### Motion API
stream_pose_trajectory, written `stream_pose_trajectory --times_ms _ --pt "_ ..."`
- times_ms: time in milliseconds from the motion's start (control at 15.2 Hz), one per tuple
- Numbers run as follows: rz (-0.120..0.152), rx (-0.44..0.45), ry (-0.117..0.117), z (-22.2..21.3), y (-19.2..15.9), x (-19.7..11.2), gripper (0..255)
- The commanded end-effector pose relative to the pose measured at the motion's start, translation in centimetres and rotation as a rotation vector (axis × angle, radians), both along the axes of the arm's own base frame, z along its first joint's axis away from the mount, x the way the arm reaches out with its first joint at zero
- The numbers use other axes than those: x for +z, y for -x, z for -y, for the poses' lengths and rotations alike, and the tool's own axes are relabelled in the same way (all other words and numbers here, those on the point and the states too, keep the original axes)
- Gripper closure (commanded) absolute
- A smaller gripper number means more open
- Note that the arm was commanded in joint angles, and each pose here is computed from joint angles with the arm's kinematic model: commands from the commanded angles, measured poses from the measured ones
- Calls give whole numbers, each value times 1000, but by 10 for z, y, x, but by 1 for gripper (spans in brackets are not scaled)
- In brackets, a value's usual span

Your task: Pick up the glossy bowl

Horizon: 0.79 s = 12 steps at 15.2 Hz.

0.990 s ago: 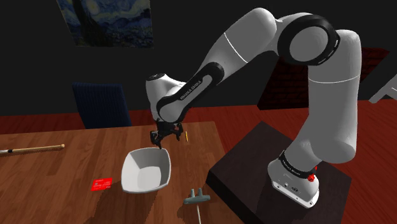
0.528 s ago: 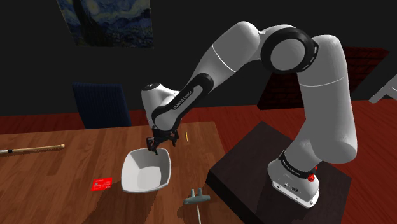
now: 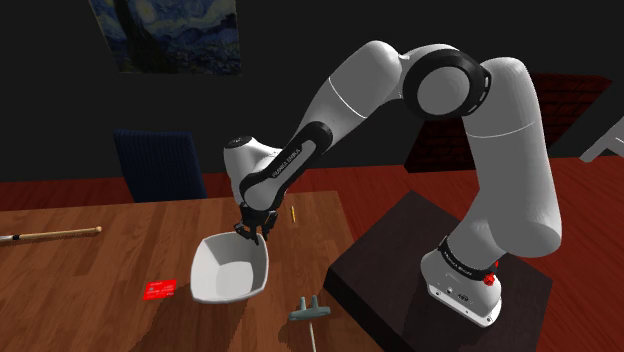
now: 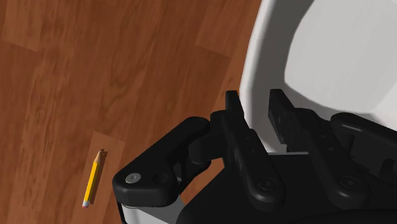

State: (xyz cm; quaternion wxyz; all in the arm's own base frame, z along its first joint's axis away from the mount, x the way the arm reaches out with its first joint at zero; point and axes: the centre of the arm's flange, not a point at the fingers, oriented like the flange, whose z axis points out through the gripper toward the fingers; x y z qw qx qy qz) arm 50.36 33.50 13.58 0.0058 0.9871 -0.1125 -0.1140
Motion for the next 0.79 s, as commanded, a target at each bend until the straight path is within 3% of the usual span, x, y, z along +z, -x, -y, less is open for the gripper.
stream_pose_trajectory --times_ms 0,330,726 --pt "0 0 0 0 0 0 255" --pt "0 0 0 0 0 -1 255" --pt "0 0 0 0 0 31 255"
